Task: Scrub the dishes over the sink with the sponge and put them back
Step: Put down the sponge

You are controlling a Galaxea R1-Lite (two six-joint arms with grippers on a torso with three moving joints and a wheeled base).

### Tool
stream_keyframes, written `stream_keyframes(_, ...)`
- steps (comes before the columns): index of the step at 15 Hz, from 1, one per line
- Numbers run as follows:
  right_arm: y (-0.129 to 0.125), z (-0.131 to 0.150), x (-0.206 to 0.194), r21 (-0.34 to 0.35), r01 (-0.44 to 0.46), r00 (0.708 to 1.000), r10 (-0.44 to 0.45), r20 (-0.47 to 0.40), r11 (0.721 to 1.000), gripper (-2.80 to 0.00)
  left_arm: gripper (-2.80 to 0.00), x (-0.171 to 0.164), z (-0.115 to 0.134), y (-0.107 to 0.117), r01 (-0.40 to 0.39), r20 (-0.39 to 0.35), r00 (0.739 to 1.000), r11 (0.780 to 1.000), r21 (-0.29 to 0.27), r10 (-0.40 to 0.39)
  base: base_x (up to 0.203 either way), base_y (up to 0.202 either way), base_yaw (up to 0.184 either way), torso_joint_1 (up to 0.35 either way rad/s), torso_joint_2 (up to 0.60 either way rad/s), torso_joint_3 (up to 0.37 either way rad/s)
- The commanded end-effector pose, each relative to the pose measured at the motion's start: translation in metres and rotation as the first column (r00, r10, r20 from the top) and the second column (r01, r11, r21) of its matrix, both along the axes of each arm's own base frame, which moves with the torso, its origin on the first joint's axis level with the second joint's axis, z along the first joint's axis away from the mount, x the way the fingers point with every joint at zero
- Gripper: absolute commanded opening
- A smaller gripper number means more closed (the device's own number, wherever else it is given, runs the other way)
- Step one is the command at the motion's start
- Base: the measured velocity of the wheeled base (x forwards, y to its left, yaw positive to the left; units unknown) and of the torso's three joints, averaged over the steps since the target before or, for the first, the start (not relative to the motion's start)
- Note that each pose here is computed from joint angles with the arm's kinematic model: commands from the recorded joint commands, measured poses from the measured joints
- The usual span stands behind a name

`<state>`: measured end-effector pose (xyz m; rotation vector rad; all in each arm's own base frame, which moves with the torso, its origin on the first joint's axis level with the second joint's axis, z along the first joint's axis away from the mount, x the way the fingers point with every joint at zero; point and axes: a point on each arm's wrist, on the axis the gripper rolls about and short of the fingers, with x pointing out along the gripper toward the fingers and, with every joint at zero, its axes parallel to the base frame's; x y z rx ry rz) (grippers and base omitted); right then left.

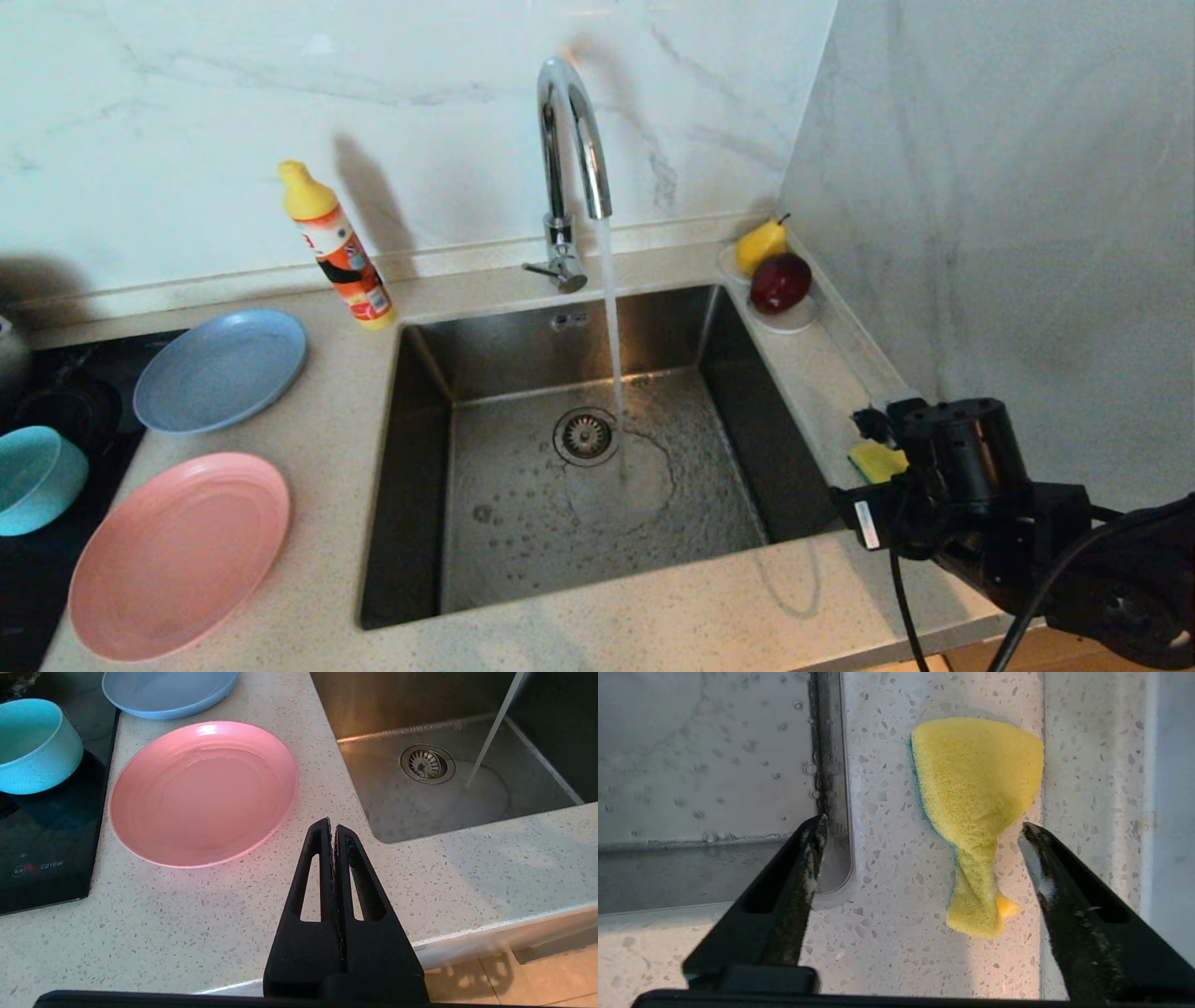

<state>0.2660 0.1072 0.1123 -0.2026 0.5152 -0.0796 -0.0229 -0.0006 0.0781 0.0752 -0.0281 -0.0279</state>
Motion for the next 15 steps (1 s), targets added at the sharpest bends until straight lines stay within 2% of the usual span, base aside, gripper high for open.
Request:
stream_keyframes(1, 0.0001, 0.0023, -0.0009, 0.018, 0.01, 1.0, -0.01, 0.011, 1.0, 0.0, -2.8, 0.0013, -0.0047, 0.0, 0.0, -0.016, 1.0, 1.0, 0.0, 0.0, 0.0, 0.0, 0.0, 0.0, 0.0, 0.0)
stream_keyframes(9, -0.0014, -0.0033, -0.0042, 0.084, 0.049, 0.998, -0.045, -0.046, 0.995, 0.0, -2.8, 0.0014, -0.005, 0.0, 0.0, -0.018, 1.0, 1.0, 0.0, 0.0, 0.0, 0.0, 0.0, 0.0, 0.0, 0.0)
stream_keyframes(15, 0.0018, -0.0021, -0.0048, 0.126, 0.033, 0.998, -0.026, -0.055, 0.991, 0.0, -2.8, 0.0013, -0.0047, 0.0, 0.0, -0.016, 1.0, 1.0, 0.0, 0.0, 0.0, 0.0, 0.0, 0.0, 0.0, 0.0)
